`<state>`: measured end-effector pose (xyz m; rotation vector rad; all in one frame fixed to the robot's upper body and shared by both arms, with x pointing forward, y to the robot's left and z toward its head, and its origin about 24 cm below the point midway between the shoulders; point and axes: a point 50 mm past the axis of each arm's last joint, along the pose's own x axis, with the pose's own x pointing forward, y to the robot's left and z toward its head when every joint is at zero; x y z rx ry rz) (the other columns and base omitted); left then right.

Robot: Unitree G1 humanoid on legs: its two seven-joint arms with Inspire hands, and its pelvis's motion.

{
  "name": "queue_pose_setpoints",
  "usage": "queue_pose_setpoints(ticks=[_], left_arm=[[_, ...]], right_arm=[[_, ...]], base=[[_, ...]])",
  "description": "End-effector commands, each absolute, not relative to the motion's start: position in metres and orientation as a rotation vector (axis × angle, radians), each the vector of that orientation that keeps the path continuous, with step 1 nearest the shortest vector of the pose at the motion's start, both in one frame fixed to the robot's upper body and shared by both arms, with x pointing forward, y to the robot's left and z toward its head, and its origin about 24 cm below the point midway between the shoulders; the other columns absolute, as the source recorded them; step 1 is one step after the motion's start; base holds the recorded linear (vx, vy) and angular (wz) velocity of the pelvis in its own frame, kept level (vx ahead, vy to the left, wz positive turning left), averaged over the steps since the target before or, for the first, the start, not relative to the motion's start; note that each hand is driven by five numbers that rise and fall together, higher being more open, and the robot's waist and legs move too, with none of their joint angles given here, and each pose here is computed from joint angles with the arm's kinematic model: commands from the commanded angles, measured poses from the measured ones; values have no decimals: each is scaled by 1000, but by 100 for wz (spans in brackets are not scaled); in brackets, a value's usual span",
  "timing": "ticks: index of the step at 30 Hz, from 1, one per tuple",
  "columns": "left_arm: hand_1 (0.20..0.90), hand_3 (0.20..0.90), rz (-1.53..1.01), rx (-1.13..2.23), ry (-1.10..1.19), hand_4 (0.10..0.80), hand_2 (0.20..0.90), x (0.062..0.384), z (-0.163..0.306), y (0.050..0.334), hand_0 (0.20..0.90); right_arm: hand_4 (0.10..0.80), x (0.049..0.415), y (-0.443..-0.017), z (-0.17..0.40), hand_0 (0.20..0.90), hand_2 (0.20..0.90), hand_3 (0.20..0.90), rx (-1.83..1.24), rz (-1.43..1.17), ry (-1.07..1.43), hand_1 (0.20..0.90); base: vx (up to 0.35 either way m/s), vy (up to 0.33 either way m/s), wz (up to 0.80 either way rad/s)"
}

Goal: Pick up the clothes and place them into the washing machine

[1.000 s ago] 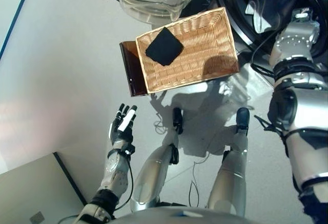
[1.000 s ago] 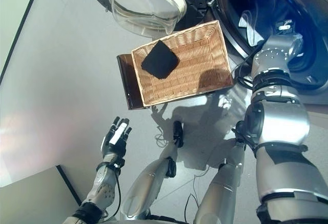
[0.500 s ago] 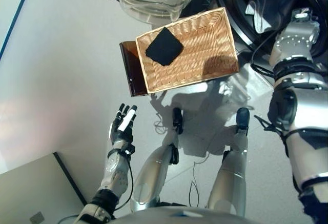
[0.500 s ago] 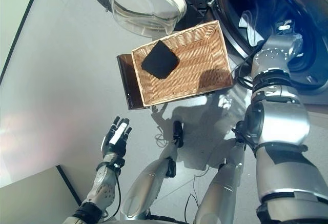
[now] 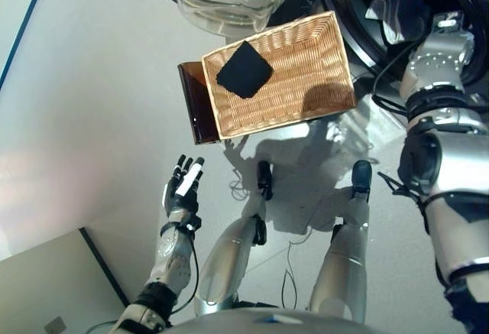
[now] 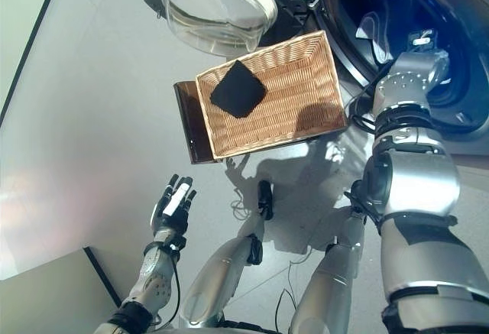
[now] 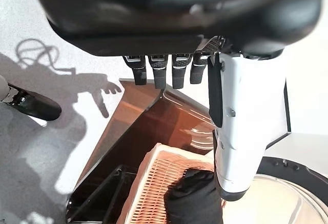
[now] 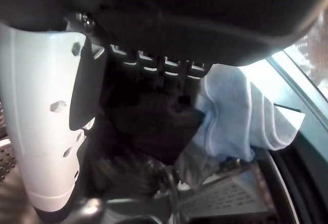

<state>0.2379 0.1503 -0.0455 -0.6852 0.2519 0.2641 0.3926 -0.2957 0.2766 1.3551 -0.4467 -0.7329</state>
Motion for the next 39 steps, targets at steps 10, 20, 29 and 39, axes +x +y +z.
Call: queue_pose_setpoints(ticks=[10,20,29,39], left_arm=[[900,900,315,-686,210,800,900,238,-44,159,900],[900,900,354,-708,206,800,900,237,-44,160,900],[900,900,362,-690,180,800,900,236,-40,162,900],[900,900,391,-667,138,800,900,236,-35,171,900]], right_arm=[[800,396,-224,340,900,900,900,1196,-390,-692,900],[800,397,-148,312,900,900,900,1110,-201,-634,900],[800,389,-106,297,900,900,900,811,-147,-600,900],[800,390,-81,271,900,900,900,411,-110,-554,900]], base=[[-1,3,-1],[0,0,0],[0,0,0],[-1,0,0]])
